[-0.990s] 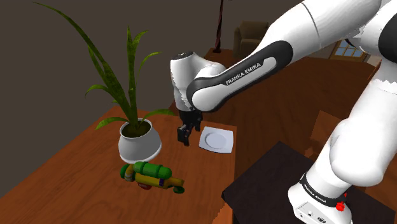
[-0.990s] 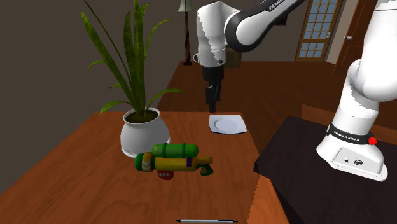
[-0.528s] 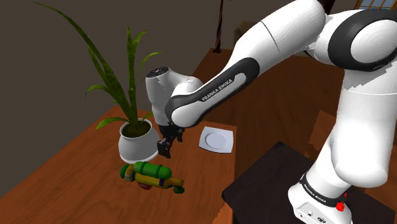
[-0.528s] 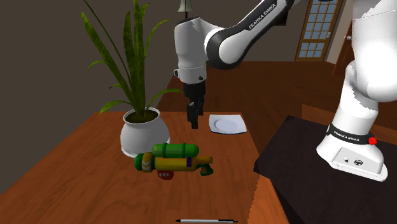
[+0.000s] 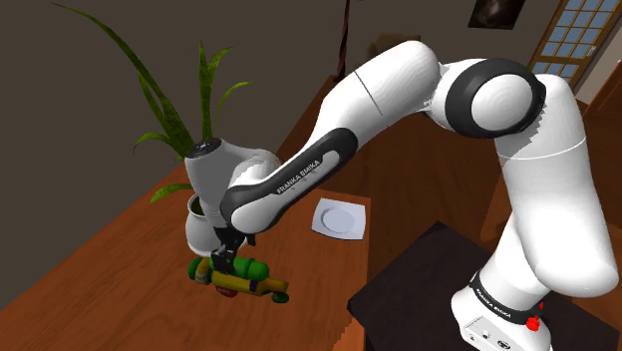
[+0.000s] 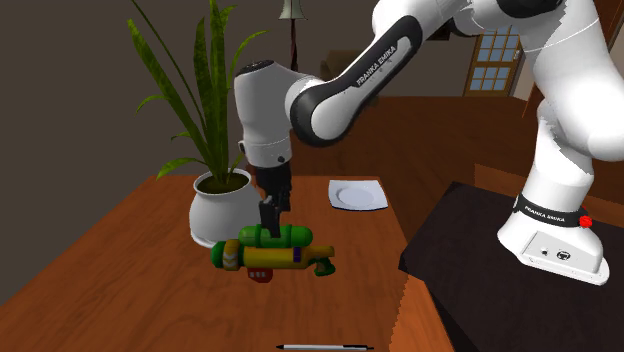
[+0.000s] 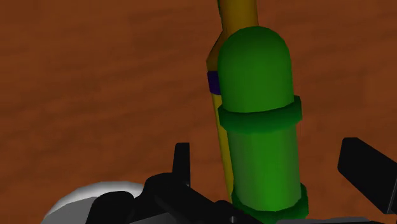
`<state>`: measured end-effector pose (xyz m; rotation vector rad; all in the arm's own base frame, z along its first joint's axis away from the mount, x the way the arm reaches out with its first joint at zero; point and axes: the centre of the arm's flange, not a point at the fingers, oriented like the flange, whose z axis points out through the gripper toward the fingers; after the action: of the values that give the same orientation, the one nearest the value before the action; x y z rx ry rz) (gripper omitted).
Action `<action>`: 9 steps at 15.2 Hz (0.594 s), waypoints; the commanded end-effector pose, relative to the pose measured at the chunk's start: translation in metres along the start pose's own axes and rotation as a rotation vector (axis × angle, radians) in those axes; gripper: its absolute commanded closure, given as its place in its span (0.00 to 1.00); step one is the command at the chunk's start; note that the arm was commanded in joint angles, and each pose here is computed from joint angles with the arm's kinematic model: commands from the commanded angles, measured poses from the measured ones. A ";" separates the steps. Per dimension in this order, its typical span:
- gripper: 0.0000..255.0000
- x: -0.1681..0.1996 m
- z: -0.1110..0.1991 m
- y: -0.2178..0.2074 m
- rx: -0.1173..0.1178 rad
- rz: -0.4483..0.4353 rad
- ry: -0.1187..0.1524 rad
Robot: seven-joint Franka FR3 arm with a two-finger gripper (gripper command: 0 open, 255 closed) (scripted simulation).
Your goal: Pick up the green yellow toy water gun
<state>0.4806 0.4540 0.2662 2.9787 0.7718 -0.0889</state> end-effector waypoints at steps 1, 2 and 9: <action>0.00 0.008 0.009 -0.007 -0.001 -0.007 0.001; 0.00 0.008 0.015 -0.007 -0.001 -0.007 0.001; 0.00 0.010 0.044 -0.009 -0.001 -0.007 0.001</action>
<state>0.4835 0.4633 0.2238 2.9757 0.7817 -0.0882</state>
